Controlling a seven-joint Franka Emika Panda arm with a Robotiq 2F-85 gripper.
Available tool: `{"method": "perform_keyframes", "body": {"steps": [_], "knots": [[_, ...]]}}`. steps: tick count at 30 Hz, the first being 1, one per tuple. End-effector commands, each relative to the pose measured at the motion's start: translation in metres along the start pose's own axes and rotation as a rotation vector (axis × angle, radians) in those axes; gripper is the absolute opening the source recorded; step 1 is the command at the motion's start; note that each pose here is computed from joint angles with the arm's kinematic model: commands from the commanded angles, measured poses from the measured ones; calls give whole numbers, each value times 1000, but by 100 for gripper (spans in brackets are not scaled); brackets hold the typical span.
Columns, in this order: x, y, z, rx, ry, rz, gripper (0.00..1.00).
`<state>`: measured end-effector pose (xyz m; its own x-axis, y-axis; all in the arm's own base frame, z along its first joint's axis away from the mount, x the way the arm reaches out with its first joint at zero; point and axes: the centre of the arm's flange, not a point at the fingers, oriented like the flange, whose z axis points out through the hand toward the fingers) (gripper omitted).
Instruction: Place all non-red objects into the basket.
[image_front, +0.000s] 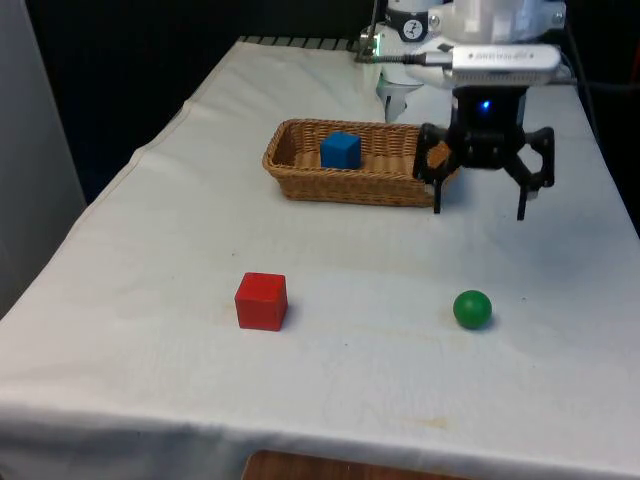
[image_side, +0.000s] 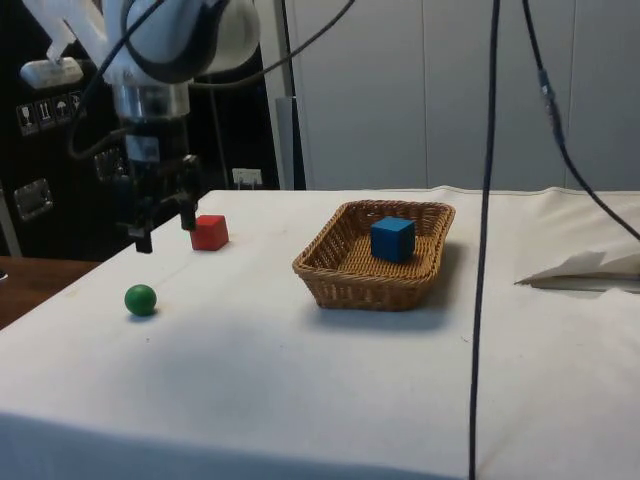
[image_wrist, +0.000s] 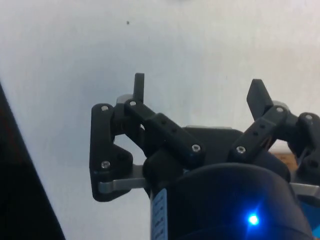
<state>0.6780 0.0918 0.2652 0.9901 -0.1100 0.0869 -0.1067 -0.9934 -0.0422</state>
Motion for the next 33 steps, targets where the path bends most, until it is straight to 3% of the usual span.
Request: {"method": "perform_keyframes", "body": {"steps": [1,7,10,18,19,22,26,33], "knots": [[3,-1,3,-2,3,-2,100],[26,-13,24,-5,8,-19,100],[28,-14,26,-14,18,-23,100],[48,-21,54,0,22,-38,100],[48,-21,52,-12,32,-35,100],[54,-17,64,8,20,-39,100],[56,-12,71,1,29,-39,100],[61,2,81,11,18,-54,100]]}}
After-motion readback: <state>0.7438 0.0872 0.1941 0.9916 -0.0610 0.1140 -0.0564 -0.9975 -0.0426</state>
